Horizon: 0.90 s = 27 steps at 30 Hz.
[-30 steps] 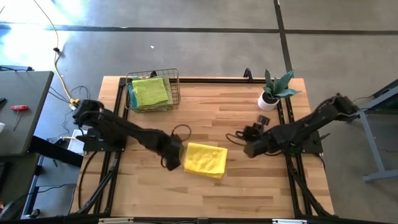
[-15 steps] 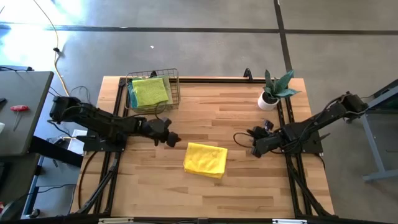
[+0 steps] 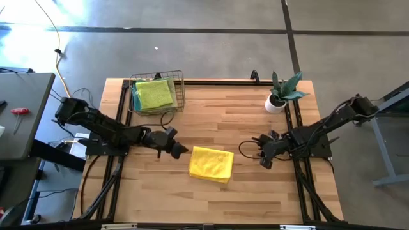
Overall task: Fold microfiber towels
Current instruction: Put the folded yellow towel into the wire basket
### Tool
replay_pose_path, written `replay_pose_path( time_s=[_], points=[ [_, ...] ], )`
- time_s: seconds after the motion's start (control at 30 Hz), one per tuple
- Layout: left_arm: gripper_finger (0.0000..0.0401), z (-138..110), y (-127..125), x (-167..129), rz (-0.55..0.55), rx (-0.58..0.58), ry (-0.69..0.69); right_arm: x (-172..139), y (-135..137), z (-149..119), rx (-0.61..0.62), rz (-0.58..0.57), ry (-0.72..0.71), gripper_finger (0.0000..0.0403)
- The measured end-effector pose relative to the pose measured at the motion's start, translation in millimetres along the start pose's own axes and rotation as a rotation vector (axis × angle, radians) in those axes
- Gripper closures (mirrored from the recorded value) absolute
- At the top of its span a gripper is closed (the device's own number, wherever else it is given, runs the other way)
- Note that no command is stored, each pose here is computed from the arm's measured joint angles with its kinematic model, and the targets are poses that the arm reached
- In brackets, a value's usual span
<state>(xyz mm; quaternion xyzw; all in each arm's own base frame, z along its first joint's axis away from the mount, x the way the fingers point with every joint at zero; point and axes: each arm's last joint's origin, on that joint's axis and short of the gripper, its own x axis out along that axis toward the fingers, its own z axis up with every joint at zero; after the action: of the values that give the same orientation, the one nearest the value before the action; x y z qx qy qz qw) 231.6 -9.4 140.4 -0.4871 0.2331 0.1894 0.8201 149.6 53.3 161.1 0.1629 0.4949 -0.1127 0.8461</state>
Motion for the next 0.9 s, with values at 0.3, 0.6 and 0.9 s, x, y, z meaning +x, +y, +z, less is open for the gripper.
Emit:
replay_pose_path(
  time_s=[0.3, 0.6, 0.9],
  points=[
    [0.0226, -17, -8, -1, -0.014, -0.010, -0.005, 0, 1, 1, 0.001, 0.011, -0.013, 0.0265],
    [0.0206, -41, 0, 21, 0.011, -0.205, -0.005, 0, 2, 2, 0.002, 0.013, -0.015, 0.0265],
    [0.0205, -54, -12, 52, 0.055, -0.244, 0.037, 0, 2, 2, 0.002, 0.013, -0.015, 0.0265]
  ],
)
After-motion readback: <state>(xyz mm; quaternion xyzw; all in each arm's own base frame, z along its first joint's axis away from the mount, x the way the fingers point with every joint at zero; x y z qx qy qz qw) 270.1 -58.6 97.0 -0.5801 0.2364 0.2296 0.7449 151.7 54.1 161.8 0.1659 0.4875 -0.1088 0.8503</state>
